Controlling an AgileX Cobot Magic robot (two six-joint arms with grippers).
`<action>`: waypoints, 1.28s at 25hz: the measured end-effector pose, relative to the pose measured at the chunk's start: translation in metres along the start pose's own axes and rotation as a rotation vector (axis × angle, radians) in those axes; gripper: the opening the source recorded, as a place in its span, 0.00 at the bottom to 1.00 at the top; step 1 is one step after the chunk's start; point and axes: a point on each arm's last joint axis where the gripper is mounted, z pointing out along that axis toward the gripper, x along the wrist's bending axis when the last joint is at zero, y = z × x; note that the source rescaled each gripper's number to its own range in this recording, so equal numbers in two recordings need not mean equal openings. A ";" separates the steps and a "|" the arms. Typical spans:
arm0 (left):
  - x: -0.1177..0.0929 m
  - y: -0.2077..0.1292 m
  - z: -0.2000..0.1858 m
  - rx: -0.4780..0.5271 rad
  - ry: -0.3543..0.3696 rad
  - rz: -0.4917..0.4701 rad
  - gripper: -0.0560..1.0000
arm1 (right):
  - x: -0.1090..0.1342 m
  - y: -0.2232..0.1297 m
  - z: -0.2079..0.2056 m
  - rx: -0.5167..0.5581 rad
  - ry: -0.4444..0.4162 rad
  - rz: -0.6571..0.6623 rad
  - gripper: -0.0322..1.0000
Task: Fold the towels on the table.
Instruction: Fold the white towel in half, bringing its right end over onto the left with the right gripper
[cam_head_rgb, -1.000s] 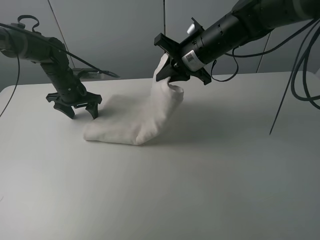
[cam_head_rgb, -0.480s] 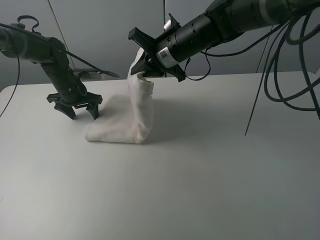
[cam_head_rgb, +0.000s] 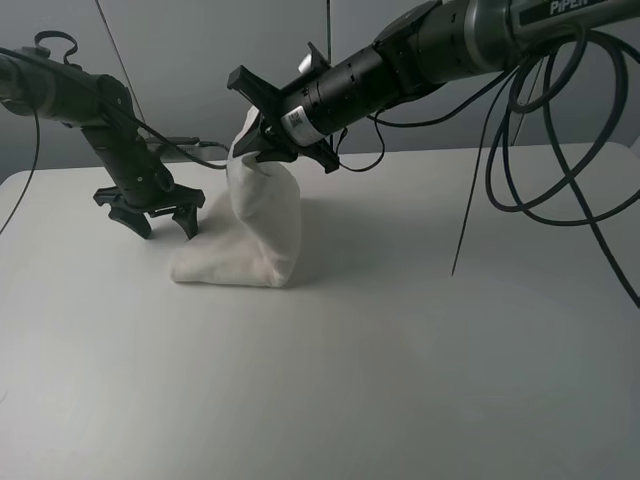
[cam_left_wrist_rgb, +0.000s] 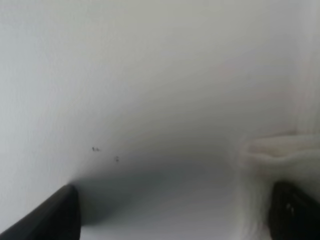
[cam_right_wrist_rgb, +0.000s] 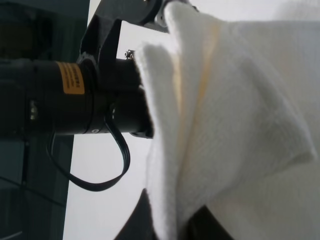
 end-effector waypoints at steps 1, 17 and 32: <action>0.000 0.000 0.000 0.000 0.000 0.000 0.98 | 0.001 0.001 0.000 -0.008 0.000 -0.006 0.03; -0.001 0.006 -0.008 0.004 -0.002 0.040 0.98 | -0.006 0.002 0.011 -0.032 0.012 0.004 0.03; 0.053 -0.001 -0.063 0.064 0.080 0.072 0.98 | -0.007 0.004 0.011 -0.060 -0.001 0.003 0.03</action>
